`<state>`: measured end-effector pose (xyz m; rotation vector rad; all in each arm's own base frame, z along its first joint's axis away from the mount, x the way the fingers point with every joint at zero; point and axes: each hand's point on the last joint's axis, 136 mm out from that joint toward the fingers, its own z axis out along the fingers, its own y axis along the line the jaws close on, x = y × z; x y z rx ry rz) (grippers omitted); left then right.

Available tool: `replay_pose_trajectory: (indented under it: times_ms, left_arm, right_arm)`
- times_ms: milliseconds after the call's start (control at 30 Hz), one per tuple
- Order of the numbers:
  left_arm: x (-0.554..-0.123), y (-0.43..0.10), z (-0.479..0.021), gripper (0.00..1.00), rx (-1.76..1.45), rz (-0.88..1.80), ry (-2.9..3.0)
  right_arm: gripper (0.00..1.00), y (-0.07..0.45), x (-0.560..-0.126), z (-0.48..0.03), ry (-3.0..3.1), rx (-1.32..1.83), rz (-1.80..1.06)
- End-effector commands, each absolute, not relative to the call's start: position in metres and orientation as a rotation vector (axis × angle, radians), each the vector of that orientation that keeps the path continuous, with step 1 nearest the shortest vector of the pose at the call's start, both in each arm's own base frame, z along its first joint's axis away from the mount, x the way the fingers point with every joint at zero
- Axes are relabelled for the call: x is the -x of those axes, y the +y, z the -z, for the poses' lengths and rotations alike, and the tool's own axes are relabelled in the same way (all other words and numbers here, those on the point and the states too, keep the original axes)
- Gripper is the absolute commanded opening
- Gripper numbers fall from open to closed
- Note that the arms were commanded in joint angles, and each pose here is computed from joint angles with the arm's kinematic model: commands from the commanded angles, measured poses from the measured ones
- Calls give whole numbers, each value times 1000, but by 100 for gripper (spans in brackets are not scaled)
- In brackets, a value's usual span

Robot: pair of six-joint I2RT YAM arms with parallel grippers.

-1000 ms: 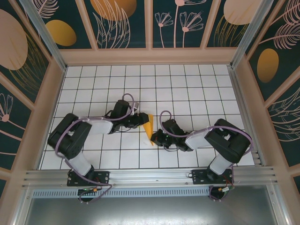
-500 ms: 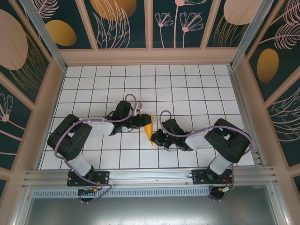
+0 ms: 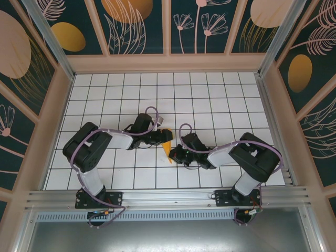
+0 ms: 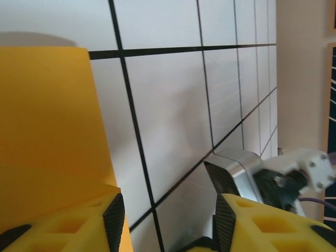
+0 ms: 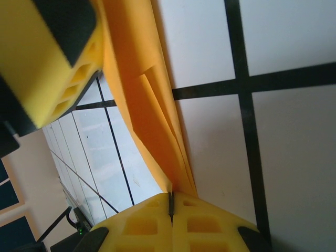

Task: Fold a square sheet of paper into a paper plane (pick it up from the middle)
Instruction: Fold the wing for the fifth time at the center of the table.

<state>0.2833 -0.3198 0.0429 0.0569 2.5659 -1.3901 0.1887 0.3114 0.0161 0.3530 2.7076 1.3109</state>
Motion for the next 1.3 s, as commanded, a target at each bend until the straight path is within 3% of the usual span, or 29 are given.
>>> replay_pose_trajectory:
  times_ms: [0,567,933,1267]
  left_arm:
    - [-287,-317,-24,50,-46,1312,2612]
    - [-284,-303,5,45,41,1174,2723]
    - [-282,-304,9,45,35,1174,2742]
    - [-283,-303,10,45,36,1168,2749]
  right_arm:
    - [0,293,-169,16,2859,-406,-1170]
    - [4,286,-173,0,2829,-426,-1134]
    - [15,278,-171,0,2837,-429,-1080]
    - [0,271,-161,12,2864,-474,-1080]
